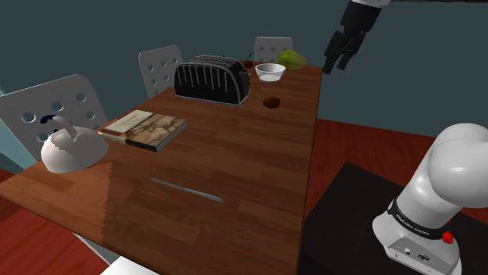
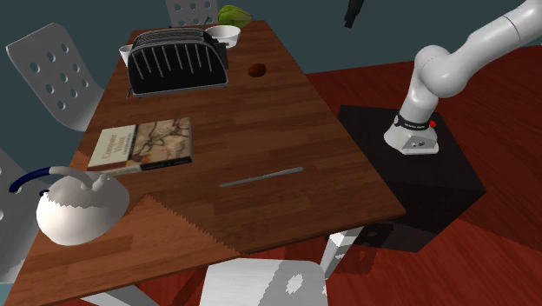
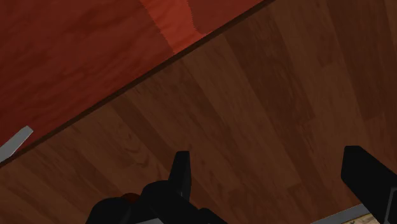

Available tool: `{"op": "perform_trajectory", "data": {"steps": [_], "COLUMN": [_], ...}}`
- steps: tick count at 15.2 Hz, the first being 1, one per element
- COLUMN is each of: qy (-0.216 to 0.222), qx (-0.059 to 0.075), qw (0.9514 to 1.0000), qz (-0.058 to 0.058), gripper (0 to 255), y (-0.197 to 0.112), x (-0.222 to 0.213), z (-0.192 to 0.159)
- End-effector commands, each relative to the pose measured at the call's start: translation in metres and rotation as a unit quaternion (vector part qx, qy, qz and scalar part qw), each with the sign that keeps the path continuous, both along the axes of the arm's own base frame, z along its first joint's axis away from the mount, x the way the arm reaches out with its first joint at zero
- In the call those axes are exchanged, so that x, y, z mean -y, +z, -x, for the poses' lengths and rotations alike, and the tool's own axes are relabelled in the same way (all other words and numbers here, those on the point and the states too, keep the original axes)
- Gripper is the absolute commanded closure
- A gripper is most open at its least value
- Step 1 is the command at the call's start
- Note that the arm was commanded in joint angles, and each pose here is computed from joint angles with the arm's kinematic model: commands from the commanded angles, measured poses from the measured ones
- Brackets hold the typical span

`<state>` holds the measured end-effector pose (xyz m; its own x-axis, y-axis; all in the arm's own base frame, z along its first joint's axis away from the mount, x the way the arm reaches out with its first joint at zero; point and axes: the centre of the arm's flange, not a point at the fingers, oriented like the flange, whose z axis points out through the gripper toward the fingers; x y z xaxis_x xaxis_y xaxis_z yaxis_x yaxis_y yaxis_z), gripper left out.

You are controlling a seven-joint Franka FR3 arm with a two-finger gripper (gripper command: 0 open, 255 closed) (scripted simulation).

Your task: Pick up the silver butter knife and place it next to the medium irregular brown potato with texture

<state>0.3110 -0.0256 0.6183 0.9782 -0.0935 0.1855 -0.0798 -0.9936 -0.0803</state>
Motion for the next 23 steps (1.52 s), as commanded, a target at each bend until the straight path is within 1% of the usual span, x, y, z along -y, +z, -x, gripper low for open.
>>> {"op": "perform_trajectory", "data": {"steps": [1,6,12,17,23], "qy": [0.000,0.029,0.065,0.094,0.129], "qx": [0.000,-0.014,-0.030,-0.044,-0.061], "qw": [1.0000,0.9994,0.9973,0.9944,0.9893], "qz": [0.000,0.007,0.015,0.022,0.031], "gripper": [0,0,0,0,0], "y": [0.000,-0.026,-0.060,-0.090,-0.128], "x": [0.000,-0.047,-0.106,-0.158,-0.221], "z": [0.000,-0.043,-0.090,-0.124,-0.161]}}
